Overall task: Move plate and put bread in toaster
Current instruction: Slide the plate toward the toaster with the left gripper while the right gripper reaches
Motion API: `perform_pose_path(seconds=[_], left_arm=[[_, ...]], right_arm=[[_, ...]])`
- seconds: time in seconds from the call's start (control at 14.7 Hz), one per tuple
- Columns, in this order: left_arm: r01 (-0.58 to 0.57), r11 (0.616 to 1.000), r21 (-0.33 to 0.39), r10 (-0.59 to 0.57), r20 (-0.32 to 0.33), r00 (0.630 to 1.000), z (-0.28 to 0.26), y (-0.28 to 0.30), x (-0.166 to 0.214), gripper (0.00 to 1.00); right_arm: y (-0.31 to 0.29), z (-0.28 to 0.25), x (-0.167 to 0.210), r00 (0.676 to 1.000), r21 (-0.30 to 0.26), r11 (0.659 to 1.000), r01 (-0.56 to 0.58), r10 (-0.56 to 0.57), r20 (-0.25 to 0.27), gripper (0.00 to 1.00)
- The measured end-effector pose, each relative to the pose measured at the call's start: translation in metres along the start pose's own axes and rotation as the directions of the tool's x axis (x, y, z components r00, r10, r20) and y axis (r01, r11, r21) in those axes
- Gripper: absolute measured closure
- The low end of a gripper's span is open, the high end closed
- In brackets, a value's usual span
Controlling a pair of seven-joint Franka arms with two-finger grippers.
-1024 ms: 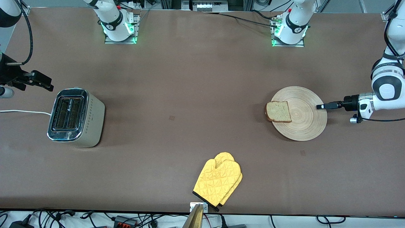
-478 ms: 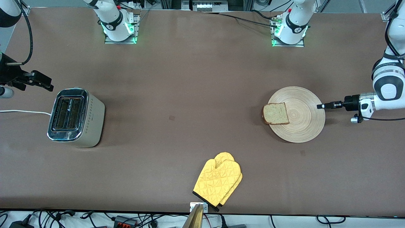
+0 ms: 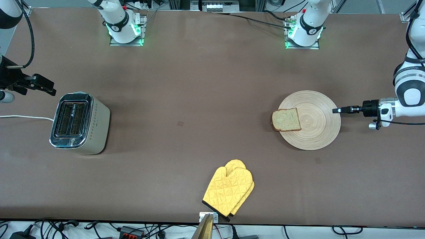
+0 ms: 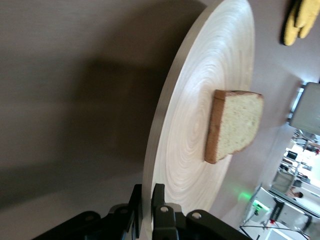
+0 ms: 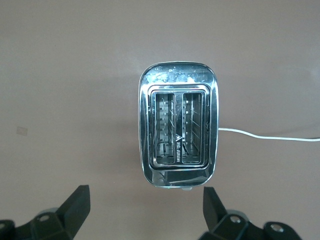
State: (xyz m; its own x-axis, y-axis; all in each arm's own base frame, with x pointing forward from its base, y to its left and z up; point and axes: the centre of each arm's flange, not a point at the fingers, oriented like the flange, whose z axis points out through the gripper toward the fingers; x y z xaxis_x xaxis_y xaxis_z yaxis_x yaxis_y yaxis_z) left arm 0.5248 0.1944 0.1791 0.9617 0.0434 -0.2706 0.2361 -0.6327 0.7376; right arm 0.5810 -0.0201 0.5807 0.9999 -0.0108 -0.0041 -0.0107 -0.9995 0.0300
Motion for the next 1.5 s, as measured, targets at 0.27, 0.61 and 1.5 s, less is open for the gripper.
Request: perform_pose_path(seconds=[0.27,0.61,1.5], left_arm=[[-0.038,0.996,-0.078,0.041,0.037,0.998,0.033,0.036,0.013,0.90],[-0.051,0.981,-0.188,0.065,0.066,0.996,0.073,0.066,0.023,0.90],[-0.051,0.938,-0.344,0.099,0.122,0.988,0.292,0.258,0.025,0.90]], right_arm=[[0.001,0.003,0.001,1.000,0.000,1.000,-0.002,0.002,0.006,0.00],[0.002,0.003,0.001,1.000,0.000,1.000,-0.007,0.007,0.007,0.00],[-0.005,0.029,0.010,0.998,0.101,0.995,-0.025,0.020,0.051,0.00]])
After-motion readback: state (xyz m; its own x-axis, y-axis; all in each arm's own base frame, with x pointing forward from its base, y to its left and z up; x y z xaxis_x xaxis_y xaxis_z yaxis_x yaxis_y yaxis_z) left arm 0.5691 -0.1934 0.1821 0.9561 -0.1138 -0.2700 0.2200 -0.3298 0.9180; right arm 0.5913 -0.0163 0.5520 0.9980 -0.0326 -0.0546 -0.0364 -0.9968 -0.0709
